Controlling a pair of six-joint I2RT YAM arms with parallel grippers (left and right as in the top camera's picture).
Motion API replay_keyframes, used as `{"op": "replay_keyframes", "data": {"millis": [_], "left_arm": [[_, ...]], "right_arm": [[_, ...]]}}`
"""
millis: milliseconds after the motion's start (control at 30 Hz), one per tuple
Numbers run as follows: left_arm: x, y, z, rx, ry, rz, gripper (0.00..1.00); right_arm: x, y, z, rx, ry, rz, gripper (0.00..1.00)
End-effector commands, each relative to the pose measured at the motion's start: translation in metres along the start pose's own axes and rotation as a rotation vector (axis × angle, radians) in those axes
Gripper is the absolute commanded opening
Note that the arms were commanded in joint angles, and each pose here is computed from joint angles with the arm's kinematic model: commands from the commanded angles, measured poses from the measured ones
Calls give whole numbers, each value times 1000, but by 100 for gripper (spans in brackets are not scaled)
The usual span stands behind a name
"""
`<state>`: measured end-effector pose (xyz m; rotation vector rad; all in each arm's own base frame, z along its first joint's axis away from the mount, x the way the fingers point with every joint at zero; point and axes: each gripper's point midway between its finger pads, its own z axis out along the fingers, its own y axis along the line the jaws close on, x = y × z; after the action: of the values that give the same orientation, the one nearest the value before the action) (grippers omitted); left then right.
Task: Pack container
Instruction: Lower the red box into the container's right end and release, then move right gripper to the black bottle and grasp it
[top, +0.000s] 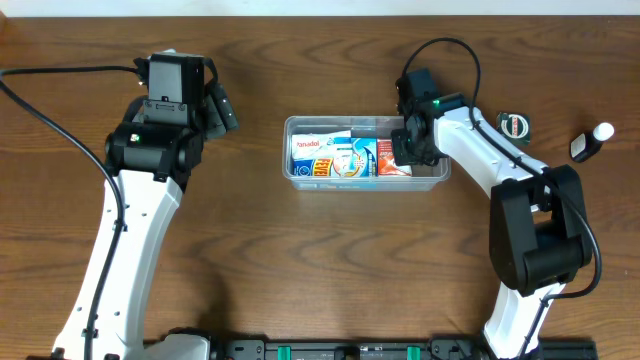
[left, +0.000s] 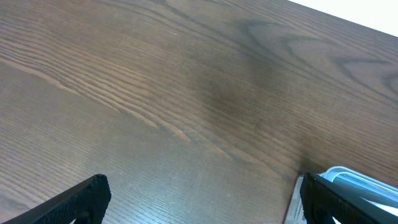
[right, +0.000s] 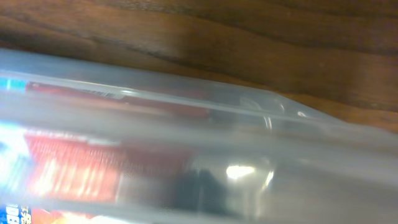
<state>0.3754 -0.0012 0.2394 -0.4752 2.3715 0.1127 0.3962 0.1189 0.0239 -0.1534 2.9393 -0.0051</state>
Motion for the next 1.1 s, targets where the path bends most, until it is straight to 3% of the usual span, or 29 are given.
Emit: {"op": "replay_keyframes", "data": {"millis": [0, 133, 300, 467, 600, 633, 700, 733, 933, 1067], "left_arm": [[-5, 3, 0, -15, -11, 5, 98], [-5, 3, 0, -15, -11, 5, 98], [-5, 3, 0, -15, -11, 5, 98], [-5, 3, 0, -15, -11, 5, 98], [-5, 3, 0, -15, -11, 5, 98], [-5, 3, 0, -15, -11, 5, 98], [-5, 3, 0, -15, -11, 5, 98], [-5, 3, 0, -15, -11, 5, 98], [-5, 3, 0, -15, -11, 5, 98], [-5, 3, 0, -15, -11, 5, 98]], "right_arm": [[-4, 3, -7, -38, -17, -34, 1], [-23, -5, -41, -47, -97, -15, 1], [-51, -32, -127, -53, -276, 49, 1], [-56, -111, -207, 91, -475, 205, 12], [-34, -194, -236, 249, -513, 347, 17], [-27, -211, -238, 273, -504, 373, 27], [-11, -244, -237, 318, -473, 427, 64], [-2, -261, -235, 339, -452, 457, 70], [30, -323, -213, 354, -376, 590, 95], [30, -335, -191, 288, -346, 560, 99]]}}
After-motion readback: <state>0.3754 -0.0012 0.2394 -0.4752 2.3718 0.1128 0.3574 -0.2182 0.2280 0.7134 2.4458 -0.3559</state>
